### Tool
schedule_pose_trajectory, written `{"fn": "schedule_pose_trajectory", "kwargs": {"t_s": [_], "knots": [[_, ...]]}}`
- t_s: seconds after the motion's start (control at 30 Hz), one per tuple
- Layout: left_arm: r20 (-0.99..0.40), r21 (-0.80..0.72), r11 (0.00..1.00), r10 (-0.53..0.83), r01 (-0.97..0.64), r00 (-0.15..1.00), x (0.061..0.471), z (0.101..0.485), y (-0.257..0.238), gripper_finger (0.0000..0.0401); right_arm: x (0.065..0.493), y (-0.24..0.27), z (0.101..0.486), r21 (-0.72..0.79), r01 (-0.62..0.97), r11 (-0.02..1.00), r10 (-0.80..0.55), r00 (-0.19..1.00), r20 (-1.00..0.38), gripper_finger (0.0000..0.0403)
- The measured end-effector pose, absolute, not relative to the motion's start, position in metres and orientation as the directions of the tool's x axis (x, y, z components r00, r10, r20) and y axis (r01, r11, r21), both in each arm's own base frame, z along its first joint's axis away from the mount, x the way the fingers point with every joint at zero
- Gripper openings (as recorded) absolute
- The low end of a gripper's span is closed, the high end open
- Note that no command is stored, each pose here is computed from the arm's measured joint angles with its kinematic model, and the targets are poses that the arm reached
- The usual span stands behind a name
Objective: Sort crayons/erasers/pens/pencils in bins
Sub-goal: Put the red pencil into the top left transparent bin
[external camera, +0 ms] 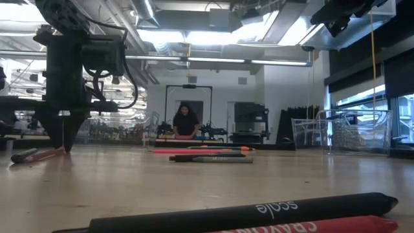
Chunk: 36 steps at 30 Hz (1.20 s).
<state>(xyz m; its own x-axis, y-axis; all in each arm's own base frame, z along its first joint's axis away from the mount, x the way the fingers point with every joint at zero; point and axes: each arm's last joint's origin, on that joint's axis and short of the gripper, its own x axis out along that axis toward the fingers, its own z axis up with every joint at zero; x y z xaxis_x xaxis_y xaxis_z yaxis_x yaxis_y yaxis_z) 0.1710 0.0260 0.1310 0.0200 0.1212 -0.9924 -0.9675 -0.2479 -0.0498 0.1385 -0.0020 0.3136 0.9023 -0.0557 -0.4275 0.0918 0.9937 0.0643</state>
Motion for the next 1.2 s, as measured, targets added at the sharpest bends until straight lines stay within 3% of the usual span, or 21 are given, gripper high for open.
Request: {"fn": "schedule_pose_trajectory", "kwargs": {"t_s": [0.17,0.47,0.7,1.03,1.2], "knots": [[-0.992,-0.049,-0.248,0.127,-0.968,0.018,0.171,0.131,0.026,0.0008,0.139,-0.002,0.314,0.066,0.092,0.994,-0.056,0.902,-0.427,0.0051],[-0.990,-0.069,-0.247,0.135,-0.967,0.037,0.170,0.132,0.026,0.0004,0.139,-0.002,0.314,0.067,0.093,0.993,-0.055,0.902,-0.427,0.0051],[-0.973,-0.192,-0.240,0.174,-0.952,0.152,0.171,0.144,0.027,0.0005,0.139,-0.002,0.314,0.068,0.094,0.993,-0.056,0.902,-0.427,0.0051],[-0.873,-0.450,-0.112,0.261,-0.886,0.411,0.176,0.172,0.030,0.0007,0.139,-0.002,0.314,0.065,0.100,0.993,-0.062,0.902,-0.428,0.0051],[-0.806,-0.517,0.039,0.315,-0.855,0.502,0.181,0.200,0.034,0.0004,0.139,-0.002,0.314,0.065,0.101,0.993,-0.063,0.902,-0.428,0.0051]]}}
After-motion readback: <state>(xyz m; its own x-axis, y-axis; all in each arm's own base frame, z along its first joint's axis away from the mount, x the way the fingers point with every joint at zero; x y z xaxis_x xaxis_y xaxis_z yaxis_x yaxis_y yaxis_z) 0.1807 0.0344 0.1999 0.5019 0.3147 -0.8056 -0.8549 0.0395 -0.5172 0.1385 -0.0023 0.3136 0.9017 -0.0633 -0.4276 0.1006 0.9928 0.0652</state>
